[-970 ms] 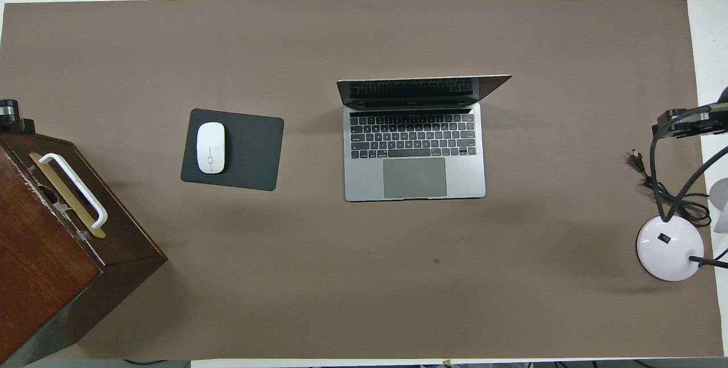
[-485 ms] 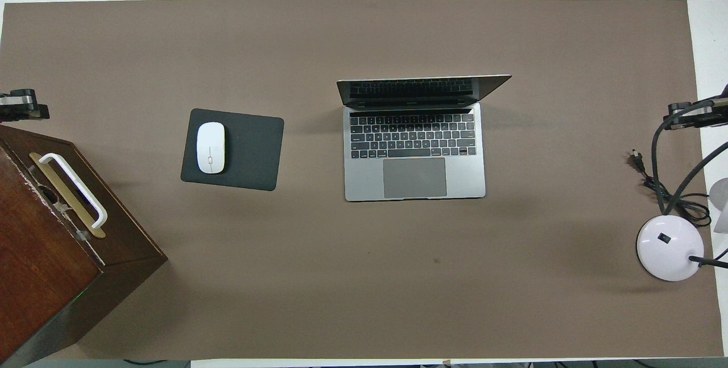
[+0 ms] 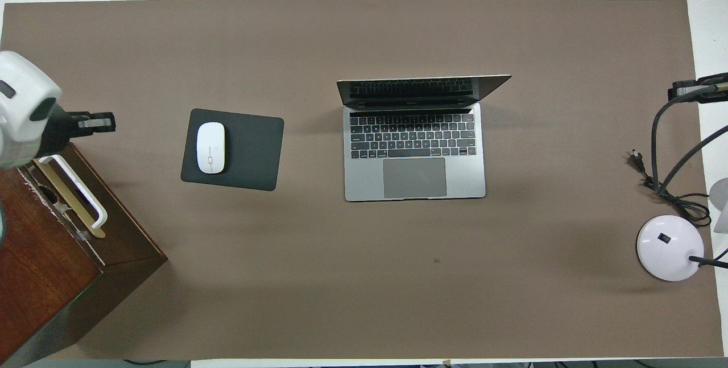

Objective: Close laptop with both arms
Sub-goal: 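Move the left gripper toward the laptop front while the right gripper reaches the lid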

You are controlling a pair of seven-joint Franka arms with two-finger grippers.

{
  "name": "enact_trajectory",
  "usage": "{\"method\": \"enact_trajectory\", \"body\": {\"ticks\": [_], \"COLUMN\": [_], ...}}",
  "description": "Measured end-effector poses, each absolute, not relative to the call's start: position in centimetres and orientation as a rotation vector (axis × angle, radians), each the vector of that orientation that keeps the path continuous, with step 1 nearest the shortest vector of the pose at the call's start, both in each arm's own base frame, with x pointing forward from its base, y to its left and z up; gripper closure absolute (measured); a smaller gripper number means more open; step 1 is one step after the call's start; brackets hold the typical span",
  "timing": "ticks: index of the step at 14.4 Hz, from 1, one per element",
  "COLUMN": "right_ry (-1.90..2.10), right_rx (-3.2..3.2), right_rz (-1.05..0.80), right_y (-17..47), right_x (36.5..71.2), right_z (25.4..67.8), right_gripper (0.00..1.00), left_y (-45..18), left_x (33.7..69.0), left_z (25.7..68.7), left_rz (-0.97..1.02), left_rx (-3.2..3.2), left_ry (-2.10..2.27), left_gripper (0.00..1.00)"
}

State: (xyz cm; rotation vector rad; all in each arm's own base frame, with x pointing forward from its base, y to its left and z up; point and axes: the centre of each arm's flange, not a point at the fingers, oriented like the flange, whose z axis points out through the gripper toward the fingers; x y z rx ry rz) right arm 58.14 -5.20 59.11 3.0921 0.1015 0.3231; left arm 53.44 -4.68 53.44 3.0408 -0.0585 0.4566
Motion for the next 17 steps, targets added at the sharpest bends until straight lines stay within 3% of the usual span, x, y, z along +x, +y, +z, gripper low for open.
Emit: {"method": "enact_trajectory", "body": {"ticks": [5,10,17], "right_ry": [0.152,0.223,0.234], "right_rx": [3.031,3.051,3.137], "right_rz": [0.586,0.784,0.9], "right_y": [-3.9,4.5,17.7], "right_x": [61.8,66.1,64.5], "right_z": [58.8,58.9,60.1], "right_gripper": [0.99,0.99,0.99], "left_y": [-10.3,-15.2,-22.8], "left_x": [48.8,44.0,41.1], "left_z": [49.3,42.5,36.6], "left_rz": [0.527,0.664,0.757], "left_rx": [2.995,2.906,2.785], "left_ry": [-0.223,-0.226,-0.273], "left_gripper": [0.99,0.99,0.99]}}
